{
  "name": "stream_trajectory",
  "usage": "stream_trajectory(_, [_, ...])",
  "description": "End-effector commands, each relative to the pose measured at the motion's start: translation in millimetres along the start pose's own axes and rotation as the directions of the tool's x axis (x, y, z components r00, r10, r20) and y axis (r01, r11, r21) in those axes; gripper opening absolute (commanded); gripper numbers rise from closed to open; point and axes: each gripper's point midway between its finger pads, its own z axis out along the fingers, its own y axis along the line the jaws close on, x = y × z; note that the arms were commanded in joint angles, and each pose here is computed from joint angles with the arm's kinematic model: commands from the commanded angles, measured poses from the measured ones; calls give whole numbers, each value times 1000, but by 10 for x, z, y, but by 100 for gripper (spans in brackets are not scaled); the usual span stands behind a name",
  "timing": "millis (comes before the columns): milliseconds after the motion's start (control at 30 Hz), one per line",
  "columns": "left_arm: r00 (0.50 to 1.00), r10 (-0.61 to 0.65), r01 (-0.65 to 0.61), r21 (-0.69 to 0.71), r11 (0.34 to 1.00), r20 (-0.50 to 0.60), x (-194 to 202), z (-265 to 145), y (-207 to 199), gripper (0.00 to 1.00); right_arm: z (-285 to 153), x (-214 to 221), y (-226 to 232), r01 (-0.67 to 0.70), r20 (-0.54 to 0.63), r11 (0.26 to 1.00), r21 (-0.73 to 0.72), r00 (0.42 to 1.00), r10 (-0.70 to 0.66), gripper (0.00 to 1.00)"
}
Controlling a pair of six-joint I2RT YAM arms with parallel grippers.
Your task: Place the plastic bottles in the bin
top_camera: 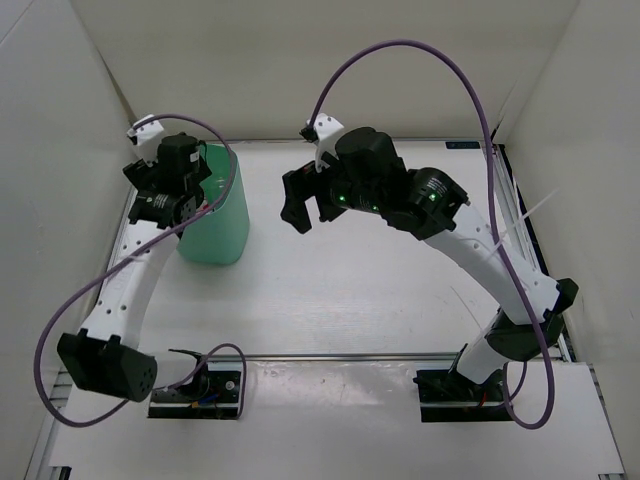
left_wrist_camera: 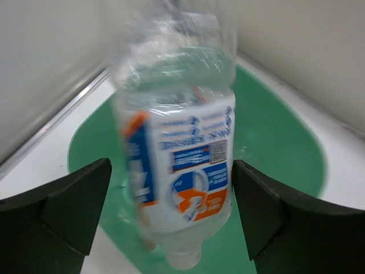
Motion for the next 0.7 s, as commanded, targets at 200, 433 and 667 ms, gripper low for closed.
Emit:
stream_trajectory(200, [962,-137,136,22,991,235,-1066,-582,325,100,-219,3,-308,-104,6,985,137,995,104,100])
stream_trajectory(433, [976,-209,203,89,975,68,-132,-884,747,100,-212,165,-579,-385,-181,922,-34,910,373,100])
stream_trajectory(667, [989,-123,104,-214,971,-76,1157,-906,1678,100,-71,499,-824,-493,-242,870,-15,846,475,100])
